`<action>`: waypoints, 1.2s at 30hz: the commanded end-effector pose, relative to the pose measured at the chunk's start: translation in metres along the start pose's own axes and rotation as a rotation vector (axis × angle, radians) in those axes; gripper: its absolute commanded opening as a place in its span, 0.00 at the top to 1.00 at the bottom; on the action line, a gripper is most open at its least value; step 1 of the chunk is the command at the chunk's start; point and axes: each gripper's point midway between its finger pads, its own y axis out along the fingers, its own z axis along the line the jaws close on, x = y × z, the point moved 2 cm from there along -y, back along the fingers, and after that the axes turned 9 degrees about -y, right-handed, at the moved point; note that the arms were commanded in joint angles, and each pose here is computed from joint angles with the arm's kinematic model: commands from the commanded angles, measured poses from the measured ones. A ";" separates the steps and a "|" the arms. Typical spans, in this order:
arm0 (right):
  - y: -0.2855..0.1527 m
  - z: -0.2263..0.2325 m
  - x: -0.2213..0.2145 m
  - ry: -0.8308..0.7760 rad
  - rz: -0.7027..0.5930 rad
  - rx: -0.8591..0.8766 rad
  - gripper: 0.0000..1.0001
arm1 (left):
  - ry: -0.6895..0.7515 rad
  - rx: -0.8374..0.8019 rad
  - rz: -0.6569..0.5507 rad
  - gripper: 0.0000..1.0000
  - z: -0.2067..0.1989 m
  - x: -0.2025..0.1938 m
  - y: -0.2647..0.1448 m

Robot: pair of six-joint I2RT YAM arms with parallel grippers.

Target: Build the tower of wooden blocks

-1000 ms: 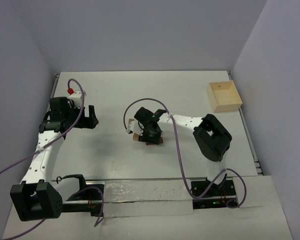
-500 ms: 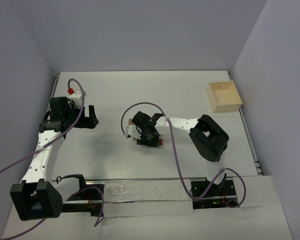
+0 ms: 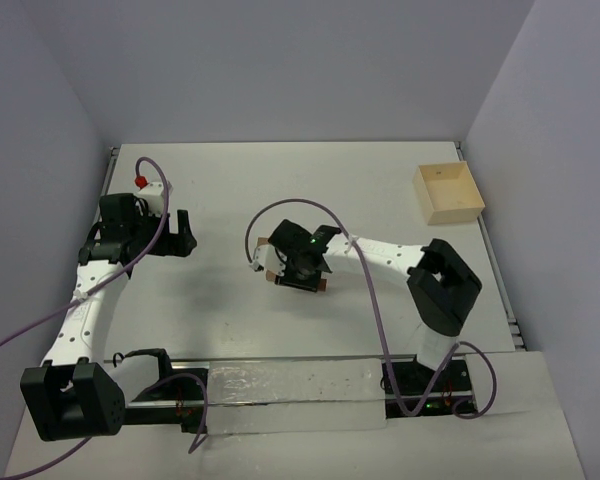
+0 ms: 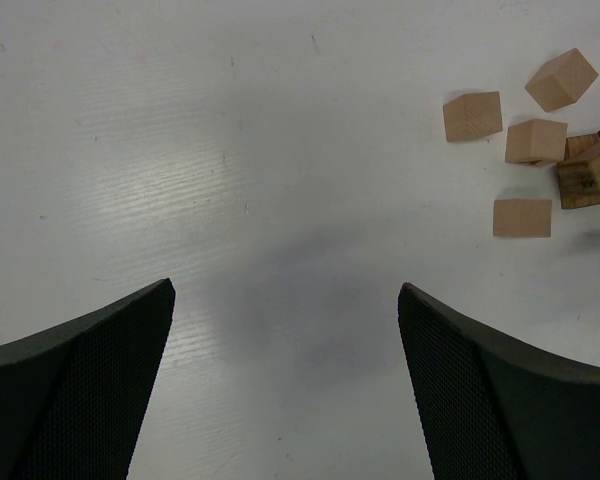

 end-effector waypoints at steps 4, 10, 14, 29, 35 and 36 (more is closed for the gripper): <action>-0.091 -0.069 0.040 0.230 -0.183 -0.218 1.00 | 0.010 -0.009 -0.043 0.01 -0.001 0.011 0.002; -0.088 -0.165 0.021 0.400 -0.077 -0.447 1.00 | 0.010 -0.011 -0.043 0.01 -0.001 0.010 0.001; -0.068 -0.212 0.005 0.446 -0.005 -0.525 1.00 | 0.012 -0.009 -0.049 0.01 -0.002 0.011 0.000; 0.028 -0.188 -0.018 0.367 0.092 -0.366 1.00 | 0.011 -0.005 -0.051 0.01 -0.001 0.012 0.000; 0.048 -0.162 -0.004 0.328 0.093 -0.292 1.00 | 0.011 -0.004 -0.052 0.01 -0.001 0.012 -0.001; 0.050 -0.158 -0.002 0.326 0.091 -0.280 1.00 | 0.011 -0.003 -0.053 0.01 -0.001 0.012 -0.001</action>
